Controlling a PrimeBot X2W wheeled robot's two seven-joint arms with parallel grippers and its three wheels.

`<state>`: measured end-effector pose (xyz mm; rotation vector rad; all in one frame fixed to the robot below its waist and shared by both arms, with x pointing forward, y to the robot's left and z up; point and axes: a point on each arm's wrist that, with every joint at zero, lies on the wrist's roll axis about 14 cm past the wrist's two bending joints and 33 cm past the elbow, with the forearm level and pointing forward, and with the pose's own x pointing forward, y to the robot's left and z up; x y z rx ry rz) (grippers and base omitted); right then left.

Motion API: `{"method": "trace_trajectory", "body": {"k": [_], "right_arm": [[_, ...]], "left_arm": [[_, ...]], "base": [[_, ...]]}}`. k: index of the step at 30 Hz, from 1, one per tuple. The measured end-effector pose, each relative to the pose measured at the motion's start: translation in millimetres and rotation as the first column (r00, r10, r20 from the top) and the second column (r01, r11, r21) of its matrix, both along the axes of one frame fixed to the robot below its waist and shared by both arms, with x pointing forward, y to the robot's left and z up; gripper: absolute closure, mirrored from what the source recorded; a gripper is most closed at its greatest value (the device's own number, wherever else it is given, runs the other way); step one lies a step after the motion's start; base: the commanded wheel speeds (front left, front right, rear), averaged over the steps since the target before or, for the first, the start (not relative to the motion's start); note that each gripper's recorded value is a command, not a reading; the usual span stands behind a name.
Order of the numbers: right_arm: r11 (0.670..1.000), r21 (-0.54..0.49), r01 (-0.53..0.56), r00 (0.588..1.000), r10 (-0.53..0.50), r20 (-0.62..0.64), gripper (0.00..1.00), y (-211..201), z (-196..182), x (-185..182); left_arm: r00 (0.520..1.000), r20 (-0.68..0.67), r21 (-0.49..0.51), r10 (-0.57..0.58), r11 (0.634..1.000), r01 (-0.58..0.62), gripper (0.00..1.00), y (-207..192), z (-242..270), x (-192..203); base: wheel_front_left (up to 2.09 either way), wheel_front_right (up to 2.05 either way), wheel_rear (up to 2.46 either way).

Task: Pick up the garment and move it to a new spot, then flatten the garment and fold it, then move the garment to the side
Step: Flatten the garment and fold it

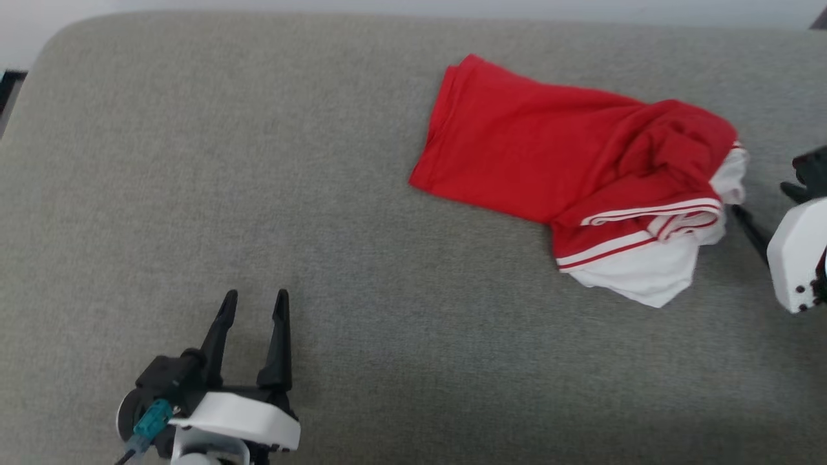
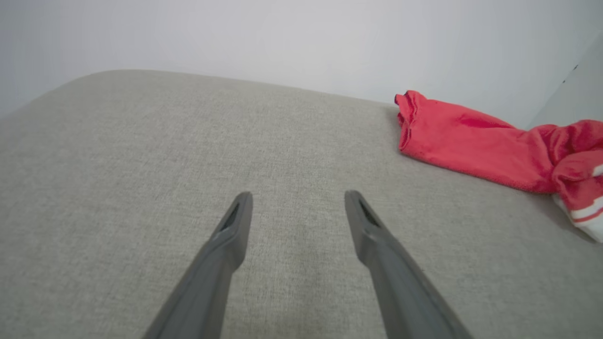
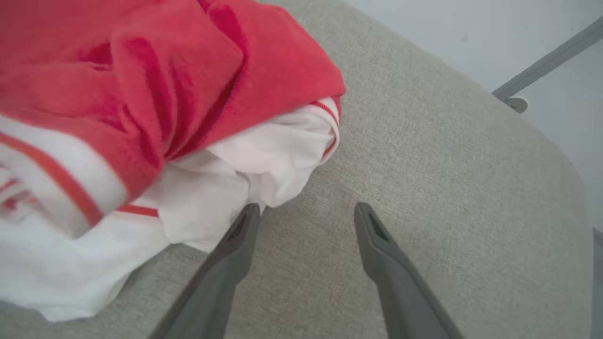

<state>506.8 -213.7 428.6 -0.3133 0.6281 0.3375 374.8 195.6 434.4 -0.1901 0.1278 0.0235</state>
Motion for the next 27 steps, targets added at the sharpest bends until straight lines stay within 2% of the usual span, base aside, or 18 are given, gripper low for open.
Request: {"method": "trace_trajectory", "body": {"k": [5,6,7,8,12,17,22,27], "right_arm": [[0.996,-0.053,-0.072,0.996,0.069,-0.063,0.0,11,-14,14],[0.993,-0.066,-0.095,0.993,0.09,-0.082,0.59,15,-20,16],[0.993,-0.064,-0.098,0.992,0.093,-0.083,0.82,16,-21,18],[0.993,-0.064,-0.098,0.992,0.093,-0.083,1.0,16,-21,18],[0.994,-0.07,-0.088,0.994,0.084,-0.068,1.0,10,-19,24],[0.994,-0.106,-0.032,0.998,0.027,-0.048,1.0,-18,-12,28],[0.981,-0.177,0.077,0.997,-0.077,0.009,1.0,-73,5,38],[0.951,-0.237,0.199,0.98,-0.196,0.036,1.0,-130,8,36]], "left_arm": [[1.0,-0.019,-0.01,0.022,1.0,-0.022,0.0,5,-6,1],[0.999,-0.028,-0.008,0.033,0.999,-0.033,0.0,7,-8,0],[0.999,-0.032,-0.008,0.037,0.999,-0.037,0.0,8,-9,-1],[0.999,-0.032,-0.008,0.037,0.999,-0.037,0.0,8,-9,-1],[0.999,-0.035,-0.012,0.038,0.999,-0.039,0.0,7,-10,-1],[0.999,-0.034,-0.019,0.023,1.0,-0.024,0.0,1,-11,2],[1.0,-0.031,-0.022,0.004,1.0,-0.005,0.0,-5,-11,8],[0.999,-0.035,-0.032,0.001,0.999,-0.002,0.0,-6,-13,11]], "base": [[0.0,0.0,0.0],[0.0,0.0,0.0],[0.0,0.0,0.0],[0.0,0.0,0.0],[0.0,0.0,0.0],[0.0,0.0,0.0],[0.0,0.0,0.0],[0.0,0.0,0.0]]}}
